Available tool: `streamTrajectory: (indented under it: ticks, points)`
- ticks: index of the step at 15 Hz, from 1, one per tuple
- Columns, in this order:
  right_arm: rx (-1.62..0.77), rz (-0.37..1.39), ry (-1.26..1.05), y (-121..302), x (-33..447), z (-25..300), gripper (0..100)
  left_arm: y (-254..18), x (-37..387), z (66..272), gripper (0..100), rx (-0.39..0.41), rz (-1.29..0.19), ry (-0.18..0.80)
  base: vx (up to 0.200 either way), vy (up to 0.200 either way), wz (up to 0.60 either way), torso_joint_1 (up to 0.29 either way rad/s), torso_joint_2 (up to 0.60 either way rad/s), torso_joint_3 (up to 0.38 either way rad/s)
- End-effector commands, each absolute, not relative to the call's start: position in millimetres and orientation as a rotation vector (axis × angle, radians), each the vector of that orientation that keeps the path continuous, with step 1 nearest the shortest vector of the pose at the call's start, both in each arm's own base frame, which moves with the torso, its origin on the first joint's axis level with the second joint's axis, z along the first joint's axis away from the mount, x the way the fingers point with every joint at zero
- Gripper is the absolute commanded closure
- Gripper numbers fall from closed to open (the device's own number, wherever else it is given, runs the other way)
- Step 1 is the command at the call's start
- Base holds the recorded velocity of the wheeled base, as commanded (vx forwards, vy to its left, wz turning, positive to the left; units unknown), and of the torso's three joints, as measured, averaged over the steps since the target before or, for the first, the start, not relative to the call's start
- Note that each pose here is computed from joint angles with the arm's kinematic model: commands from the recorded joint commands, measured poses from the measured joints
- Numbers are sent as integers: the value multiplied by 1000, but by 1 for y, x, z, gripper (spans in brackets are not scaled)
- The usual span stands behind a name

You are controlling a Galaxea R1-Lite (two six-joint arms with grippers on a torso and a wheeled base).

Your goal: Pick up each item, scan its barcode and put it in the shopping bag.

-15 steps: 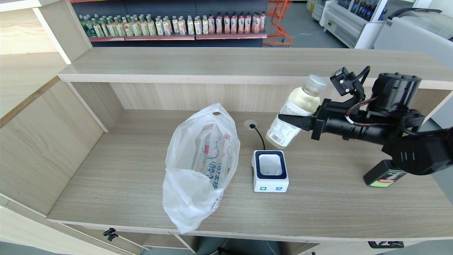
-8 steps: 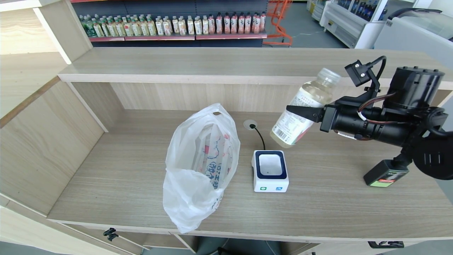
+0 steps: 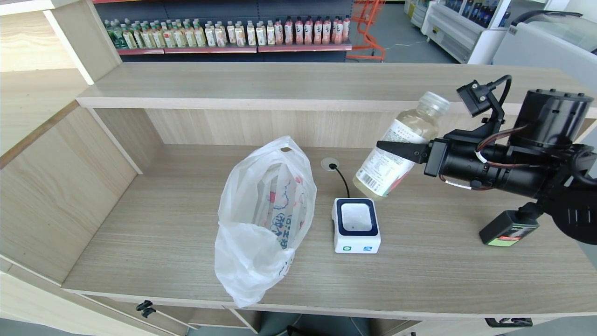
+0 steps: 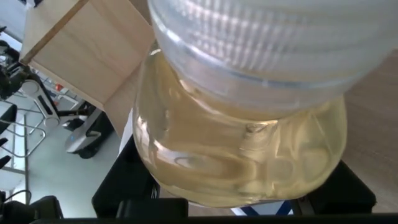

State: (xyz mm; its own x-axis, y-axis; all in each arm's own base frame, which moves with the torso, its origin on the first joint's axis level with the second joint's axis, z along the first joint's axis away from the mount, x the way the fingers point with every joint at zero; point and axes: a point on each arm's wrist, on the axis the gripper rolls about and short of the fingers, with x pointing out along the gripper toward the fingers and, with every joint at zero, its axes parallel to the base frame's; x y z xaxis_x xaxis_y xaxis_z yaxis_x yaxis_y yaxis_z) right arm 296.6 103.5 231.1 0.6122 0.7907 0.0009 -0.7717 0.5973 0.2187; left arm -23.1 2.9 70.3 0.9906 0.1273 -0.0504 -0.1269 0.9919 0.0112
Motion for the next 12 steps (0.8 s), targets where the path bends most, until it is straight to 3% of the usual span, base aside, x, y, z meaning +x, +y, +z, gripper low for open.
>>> streamTrajectory:
  ticks: [1, 6, 12]
  points:
    - [207, 926, 98, 108, 293, 233, 100, 3, -23, 70, 0, 6, 129, 51, 0, 200, 0, 7, 2, 2]
    - [208, 987, 132, 131, 291, 225, 100, 3, -23, 70, 0, 3, 129, 51, 0, 200, 0, 6, 1, 2]
    - [211, 916, 243, 159, 306, 187, 100, 3, -23, 70, 0, 5, 129, 51, 0, 0, 0, 0, 0, 0]
